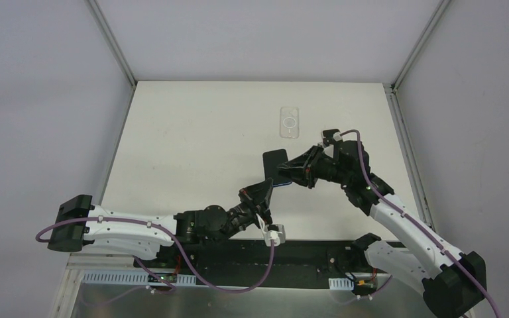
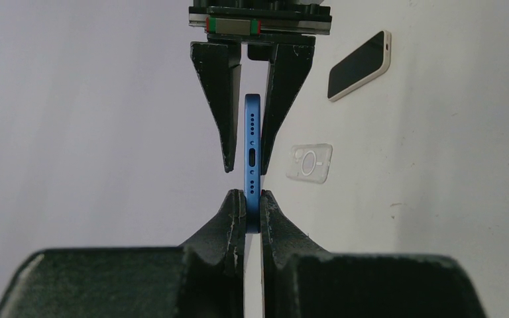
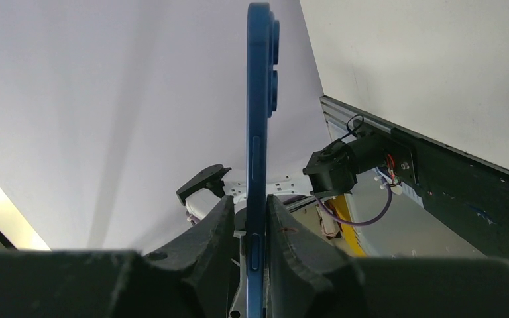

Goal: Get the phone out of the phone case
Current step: Place the phone at the center of the board.

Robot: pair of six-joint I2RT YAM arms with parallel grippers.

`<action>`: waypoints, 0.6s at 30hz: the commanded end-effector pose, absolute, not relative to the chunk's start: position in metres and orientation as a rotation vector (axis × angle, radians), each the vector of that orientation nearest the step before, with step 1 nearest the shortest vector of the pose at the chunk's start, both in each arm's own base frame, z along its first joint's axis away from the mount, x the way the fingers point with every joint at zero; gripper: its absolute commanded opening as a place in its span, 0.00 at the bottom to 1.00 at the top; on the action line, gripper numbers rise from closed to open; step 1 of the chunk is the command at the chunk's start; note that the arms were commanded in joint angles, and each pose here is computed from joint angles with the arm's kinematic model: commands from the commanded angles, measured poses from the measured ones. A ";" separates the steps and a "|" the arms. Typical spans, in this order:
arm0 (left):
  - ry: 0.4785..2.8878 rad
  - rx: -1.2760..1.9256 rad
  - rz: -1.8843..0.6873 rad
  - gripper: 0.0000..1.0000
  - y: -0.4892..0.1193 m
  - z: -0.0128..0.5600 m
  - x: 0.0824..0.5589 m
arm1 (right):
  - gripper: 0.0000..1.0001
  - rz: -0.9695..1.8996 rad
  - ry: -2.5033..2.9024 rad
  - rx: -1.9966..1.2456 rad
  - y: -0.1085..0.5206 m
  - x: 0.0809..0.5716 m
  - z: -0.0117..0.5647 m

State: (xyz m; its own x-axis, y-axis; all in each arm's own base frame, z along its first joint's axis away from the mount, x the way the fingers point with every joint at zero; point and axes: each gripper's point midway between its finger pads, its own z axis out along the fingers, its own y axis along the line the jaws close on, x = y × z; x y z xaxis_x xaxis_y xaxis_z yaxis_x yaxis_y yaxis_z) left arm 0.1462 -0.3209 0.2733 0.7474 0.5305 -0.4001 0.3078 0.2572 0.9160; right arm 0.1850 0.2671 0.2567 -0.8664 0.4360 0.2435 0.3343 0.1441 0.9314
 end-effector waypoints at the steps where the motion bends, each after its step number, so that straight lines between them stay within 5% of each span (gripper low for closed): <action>1: 0.724 1.203 0.088 0.00 -0.326 0.320 0.139 | 0.27 1.915 2.271 0.738 0.271 0.184 0.272; 5: 0.727 1.196 0.081 0.00 -0.325 0.321 0.139 | 0.19 1.911 2.272 0.736 0.272 0.185 0.270; 8: 0.729 1.193 0.077 0.00 -0.325 0.320 0.139 | 0.00 1.908 2.268 0.733 0.271 0.185 0.268; 18: 0.731 1.181 0.057 0.00 -0.324 0.321 0.138 | 0.00 1.877 2.259 0.709 0.269 0.185 0.264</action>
State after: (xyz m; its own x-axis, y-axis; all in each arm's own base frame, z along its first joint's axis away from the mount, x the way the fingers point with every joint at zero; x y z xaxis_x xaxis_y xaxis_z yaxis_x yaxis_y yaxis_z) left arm 0.1463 -0.3209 0.2749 0.7469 0.5284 -0.4037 0.3079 0.2634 0.9142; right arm 0.1848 0.2680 0.2504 -0.8680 0.4314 0.2459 0.3371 0.1484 0.9297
